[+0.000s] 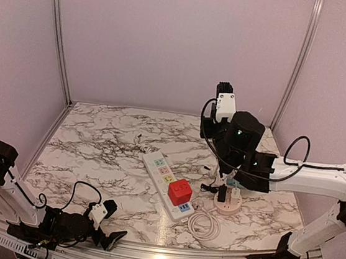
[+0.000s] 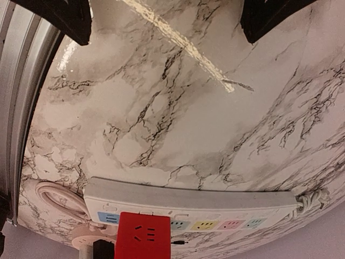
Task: Insert the plug
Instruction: Pick up the socket from the corner of the board.
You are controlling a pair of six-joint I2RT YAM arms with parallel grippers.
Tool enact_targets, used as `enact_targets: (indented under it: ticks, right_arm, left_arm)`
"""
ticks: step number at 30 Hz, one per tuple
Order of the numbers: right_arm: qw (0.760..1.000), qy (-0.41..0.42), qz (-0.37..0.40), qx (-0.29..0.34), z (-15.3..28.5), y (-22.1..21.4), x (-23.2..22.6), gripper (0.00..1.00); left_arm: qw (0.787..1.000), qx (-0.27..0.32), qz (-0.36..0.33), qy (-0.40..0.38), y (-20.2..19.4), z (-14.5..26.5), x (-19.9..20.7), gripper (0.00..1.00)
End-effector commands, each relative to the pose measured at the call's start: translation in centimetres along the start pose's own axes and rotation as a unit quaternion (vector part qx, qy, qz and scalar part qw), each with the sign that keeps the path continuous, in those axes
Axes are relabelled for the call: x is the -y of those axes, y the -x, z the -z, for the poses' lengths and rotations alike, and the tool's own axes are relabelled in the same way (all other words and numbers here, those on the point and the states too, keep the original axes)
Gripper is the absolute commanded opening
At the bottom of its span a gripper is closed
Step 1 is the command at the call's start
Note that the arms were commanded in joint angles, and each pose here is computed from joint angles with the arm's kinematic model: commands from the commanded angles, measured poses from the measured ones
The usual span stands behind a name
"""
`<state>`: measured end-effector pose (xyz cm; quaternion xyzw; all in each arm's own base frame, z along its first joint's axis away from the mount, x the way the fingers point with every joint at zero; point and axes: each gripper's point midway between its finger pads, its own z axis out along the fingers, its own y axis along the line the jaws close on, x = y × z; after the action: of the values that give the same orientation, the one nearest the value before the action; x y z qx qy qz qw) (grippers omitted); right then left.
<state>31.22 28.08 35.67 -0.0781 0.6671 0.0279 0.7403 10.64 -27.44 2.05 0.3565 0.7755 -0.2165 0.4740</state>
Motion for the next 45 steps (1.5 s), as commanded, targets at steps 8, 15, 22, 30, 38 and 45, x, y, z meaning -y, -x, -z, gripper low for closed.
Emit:
enact_targets:
  ticks: [8,15,22,30,38,45]
  right_arm:
    - [0.994,-0.018,-0.001,-0.106,-3.9,-10.2,0.0,0.0]
    - [0.964,0.216,-0.153,0.003,-0.4,0.6,-5.1,0.0]
    - [0.967,0.221,-0.125,0.029,2.9,4.6,-6.3,0.0]
    - [0.961,0.232,-0.142,0.039,4.3,5.6,-5.7,0.0]
    - [0.964,0.23,-0.134,0.032,4.2,5.1,-6.4,0.0]
    - [0.965,0.229,-0.129,0.019,3.9,3.8,-7.1,0.0]
  left_arm:
    - [1.0,0.01,-0.002,0.004,0.7,-0.2,0.2,0.99]
    - [1.0,0.006,-0.009,0.006,0.5,-0.5,0.4,0.99]
    - [1.0,0.011,-0.002,-0.002,0.7,-0.1,0.4,0.99]
    - [1.0,0.012,0.002,-0.006,0.8,-0.1,0.6,0.99]
    - [1.0,0.005,-0.006,-0.005,0.5,-0.7,1.0,0.99]
    - [1.0,0.003,-0.007,-0.003,0.4,-0.7,0.9,0.99]
